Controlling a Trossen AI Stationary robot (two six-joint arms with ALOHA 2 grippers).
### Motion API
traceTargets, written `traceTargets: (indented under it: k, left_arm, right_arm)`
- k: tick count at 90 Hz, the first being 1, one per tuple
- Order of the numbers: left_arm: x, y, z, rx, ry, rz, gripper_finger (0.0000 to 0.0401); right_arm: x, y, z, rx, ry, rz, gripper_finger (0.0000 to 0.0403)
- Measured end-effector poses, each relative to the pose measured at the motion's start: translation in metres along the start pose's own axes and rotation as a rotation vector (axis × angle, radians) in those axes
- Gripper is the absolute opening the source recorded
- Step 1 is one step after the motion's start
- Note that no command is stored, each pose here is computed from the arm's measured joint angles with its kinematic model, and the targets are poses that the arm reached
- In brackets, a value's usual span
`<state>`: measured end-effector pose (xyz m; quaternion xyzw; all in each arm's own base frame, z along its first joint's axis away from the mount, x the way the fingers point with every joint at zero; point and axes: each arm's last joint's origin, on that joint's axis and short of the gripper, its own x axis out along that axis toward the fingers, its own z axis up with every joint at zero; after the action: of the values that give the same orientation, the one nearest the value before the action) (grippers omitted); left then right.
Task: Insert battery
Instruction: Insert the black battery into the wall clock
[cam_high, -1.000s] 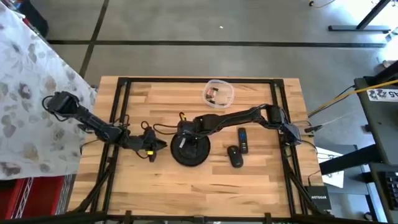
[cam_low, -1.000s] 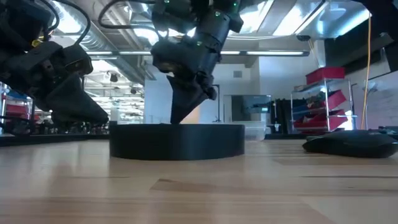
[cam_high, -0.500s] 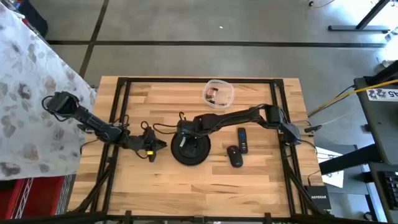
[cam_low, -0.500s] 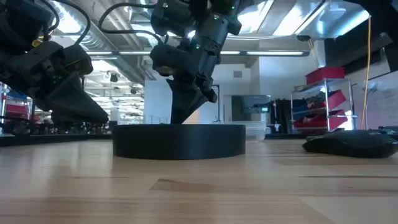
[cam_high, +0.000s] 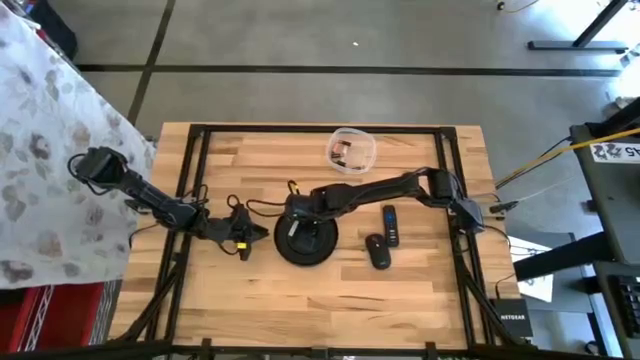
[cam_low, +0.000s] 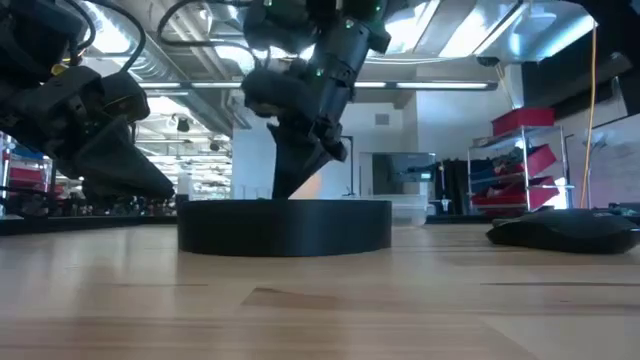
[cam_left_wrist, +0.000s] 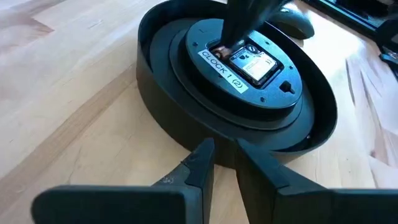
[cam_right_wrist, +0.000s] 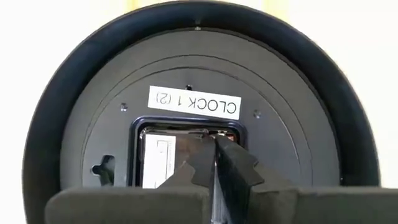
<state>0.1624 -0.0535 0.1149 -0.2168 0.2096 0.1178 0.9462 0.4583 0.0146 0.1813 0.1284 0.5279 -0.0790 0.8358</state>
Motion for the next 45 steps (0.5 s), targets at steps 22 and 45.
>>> traceTargets:
  k: [22, 45]
  left_arm:
    - [0.000, 0.000, 0.000, 0.001, 0.000, 0.000, 0.0046]
    - [0.000, 0.000, 0.000, 0.000, -0.001, 0.000, 0.0046]
  right_arm:
    - [0.005, -0.005, -0.002, 0.011, 0.033, -0.013, 0.0000]
    - [0.010, -0.004, -0.004, 0.010, 0.038, 0.015, 0.0000]
